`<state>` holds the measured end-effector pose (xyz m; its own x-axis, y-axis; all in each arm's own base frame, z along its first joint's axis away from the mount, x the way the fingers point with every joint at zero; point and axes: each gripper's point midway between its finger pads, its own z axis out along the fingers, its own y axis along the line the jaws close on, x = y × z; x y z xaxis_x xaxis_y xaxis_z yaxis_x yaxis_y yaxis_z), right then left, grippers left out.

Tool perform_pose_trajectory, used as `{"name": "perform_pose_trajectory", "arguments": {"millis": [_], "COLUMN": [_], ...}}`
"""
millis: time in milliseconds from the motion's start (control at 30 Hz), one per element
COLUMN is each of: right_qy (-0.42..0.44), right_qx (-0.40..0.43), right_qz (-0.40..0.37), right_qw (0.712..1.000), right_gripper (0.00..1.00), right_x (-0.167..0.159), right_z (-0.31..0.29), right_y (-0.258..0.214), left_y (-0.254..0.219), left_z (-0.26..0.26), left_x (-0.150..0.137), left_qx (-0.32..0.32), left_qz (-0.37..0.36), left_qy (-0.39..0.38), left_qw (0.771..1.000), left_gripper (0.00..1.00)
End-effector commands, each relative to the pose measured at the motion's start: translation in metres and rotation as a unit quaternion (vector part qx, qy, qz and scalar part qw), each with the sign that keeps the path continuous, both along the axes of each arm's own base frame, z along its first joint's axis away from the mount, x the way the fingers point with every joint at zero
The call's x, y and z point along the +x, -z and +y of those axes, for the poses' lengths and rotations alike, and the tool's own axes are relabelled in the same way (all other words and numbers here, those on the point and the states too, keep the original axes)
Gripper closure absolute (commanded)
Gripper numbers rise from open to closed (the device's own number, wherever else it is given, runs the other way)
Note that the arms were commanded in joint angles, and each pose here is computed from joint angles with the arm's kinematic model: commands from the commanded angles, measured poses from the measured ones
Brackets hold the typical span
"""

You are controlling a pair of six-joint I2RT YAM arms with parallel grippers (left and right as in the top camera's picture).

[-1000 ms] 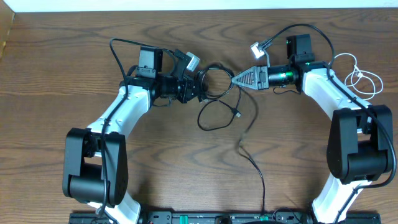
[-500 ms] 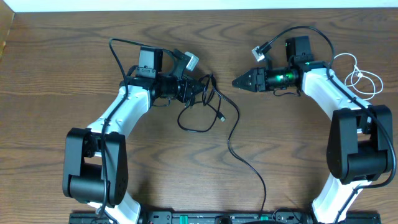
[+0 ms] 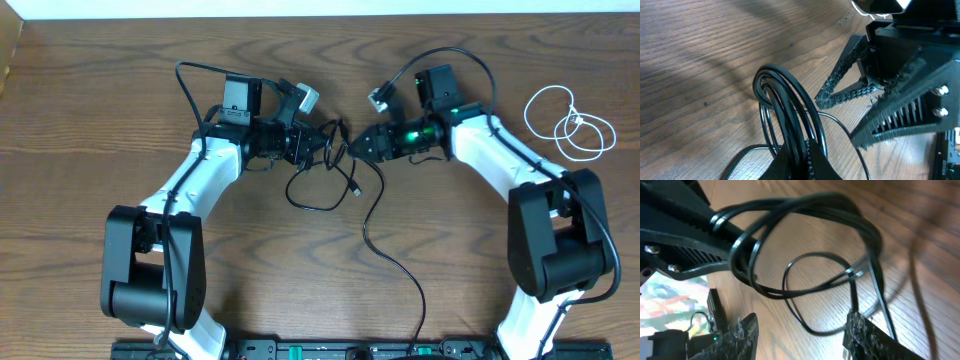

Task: Untangle cables
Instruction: 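Grasp the black cable loops with the left gripper beside the right gripper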

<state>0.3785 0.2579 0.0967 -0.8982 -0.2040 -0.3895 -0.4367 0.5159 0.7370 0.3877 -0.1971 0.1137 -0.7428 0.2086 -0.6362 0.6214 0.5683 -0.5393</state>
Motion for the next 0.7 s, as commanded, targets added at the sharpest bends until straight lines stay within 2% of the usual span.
{"name": "perform_pose_trajectory", "arguments": {"millis": [0,200,267,400,500,667], "right_qy": [0.014,0.055,0.066,0.059,0.063,0.078], "right_qx": [0.006,0.013,0.020,0.033,0.041,0.049], "right_qz": [0.000,0.039,0.051,0.058,0.065,0.077], "right_qw": [1.000,0.998,0.996,0.996,0.995,0.993], "right_gripper": [0.47,0.49,0.53,0.56,0.56,0.56], "right_x": [0.006,0.022,0.026,0.025,0.027,0.032], "right_z": [0.006,0.001,-0.001,0.001,-0.002,-0.013], "right_y": [-0.010,0.009,0.012,0.013,0.010,0.009], "left_y": [0.005,0.011,0.012,0.018,0.028,0.033], "left_z": [0.002,0.007,0.003,-0.003,-0.007,-0.018], "left_x": [0.001,0.003,0.001,0.000,-0.001,-0.006], "left_qx": [0.005,0.022,0.025,0.046,0.076,0.079], "left_qz": [0.007,0.008,0.010,0.006,0.004,0.005], "left_qy": [-0.006,-0.017,-0.013,-0.012,-0.016,-0.002], "left_qw": [1.000,1.000,1.000,0.999,0.997,0.997], "left_gripper": [0.92,0.92,0.92,0.92,0.92,0.92]}}
